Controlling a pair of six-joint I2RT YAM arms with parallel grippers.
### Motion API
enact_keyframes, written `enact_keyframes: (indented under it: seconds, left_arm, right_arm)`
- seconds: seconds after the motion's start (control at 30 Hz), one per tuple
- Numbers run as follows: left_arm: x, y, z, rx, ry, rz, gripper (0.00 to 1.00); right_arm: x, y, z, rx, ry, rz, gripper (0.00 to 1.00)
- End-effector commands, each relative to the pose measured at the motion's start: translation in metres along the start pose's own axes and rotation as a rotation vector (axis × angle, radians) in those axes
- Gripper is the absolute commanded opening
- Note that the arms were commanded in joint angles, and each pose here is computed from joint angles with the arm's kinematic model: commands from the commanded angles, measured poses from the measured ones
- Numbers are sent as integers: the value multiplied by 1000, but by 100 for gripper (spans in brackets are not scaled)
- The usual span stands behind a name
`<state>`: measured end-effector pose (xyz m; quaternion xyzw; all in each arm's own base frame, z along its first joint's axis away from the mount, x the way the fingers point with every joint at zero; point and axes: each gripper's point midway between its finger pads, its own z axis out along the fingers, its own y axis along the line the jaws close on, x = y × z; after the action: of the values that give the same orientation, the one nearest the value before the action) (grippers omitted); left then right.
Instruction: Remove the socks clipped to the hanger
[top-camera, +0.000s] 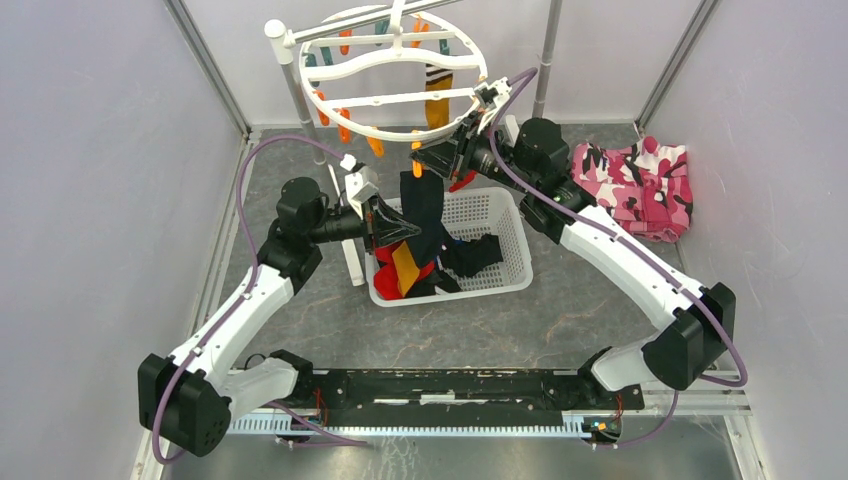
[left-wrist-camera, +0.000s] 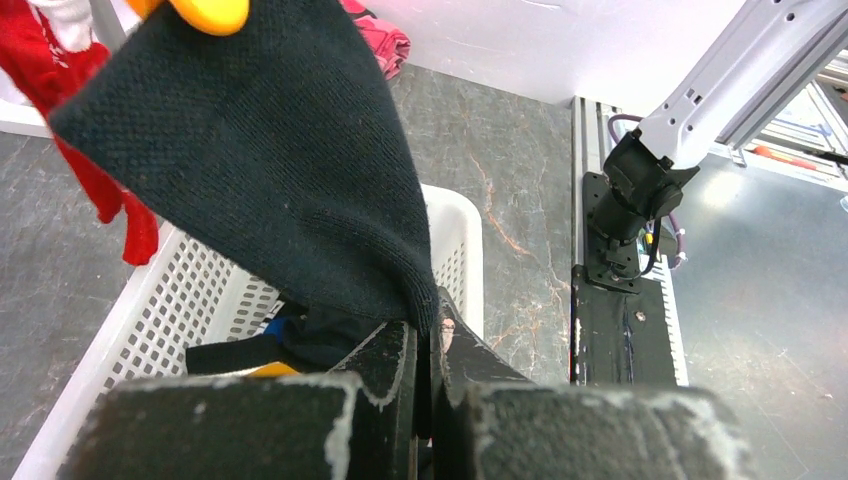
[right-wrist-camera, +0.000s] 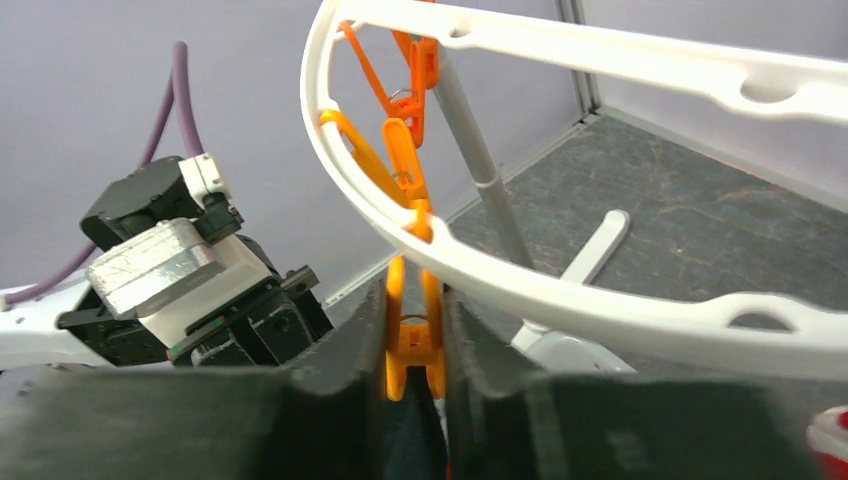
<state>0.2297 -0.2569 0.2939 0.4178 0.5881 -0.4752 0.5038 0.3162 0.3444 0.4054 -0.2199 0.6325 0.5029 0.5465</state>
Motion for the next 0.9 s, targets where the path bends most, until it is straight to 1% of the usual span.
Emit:
enact_keyframes:
  seconds: [0.0, 0.03, 0.1, 0.2, 0.3, 0.37, 0.47, 0.63, 0.67, 0.7, 0.73, 0.77, 0.8, 0.83, 0.87]
  left_arm:
    - [-10, -3, 0, 1, -15, 58, 2]
    - [-9, -2, 0, -3, -13, 55, 2]
    - [-9, -1, 1, -3, -12, 56, 2]
    - [-7, -1, 1, -4, -9, 53, 2]
    - [0, -3, 5, 2, 1, 44, 2]
    - [9, -7, 15, 24, 14, 30, 2]
    - [18, -14, 31, 52, 22, 22, 2]
    - [33, -4, 55, 42, 64, 26, 3]
    - [34, 2, 58, 21, 70, 22, 8]
    - [35, 9, 62, -3, 73, 20, 21]
    - [35, 16, 66, -27, 69, 23, 44]
    - [34, 22, 69, -47, 66, 15, 76]
    - [33, 26, 71, -67, 62, 5, 97]
    - [32, 30, 72, -86, 59, -2, 99]
    - [30, 30, 71, -94, 54, -2, 100]
  right_arm:
    - [-23, 9, 2, -22, -67, -15, 7]
    - [-22, 10, 0, -24, -64, -17, 4]
    - [-19, 10, -3, -23, -58, -25, 0]
    - [-18, 9, -8, -11, -59, -37, 0]
    - [-20, 13, -7, -26, -58, -35, 3]
    - [-22, 13, -3, -34, -58, -25, 0]
    - [-17, 14, 6, -60, -36, 2, 0]
    - [-15, 14, 6, -58, -29, 5, 0]
    - [-15, 14, 5, -57, -30, 3, 0]
    - [-16, 16, 5, -60, -32, 2, 0]
    - [-16, 16, 4, -59, -32, 3, 0]
    - [-18, 17, 4, -62, -33, 1, 0]
    - [-17, 17, 3, -63, -31, 1, 0]
    - [-17, 17, 3, -61, -30, 0, 0]
    - [-17, 17, 2, -59, -24, -2, 0]
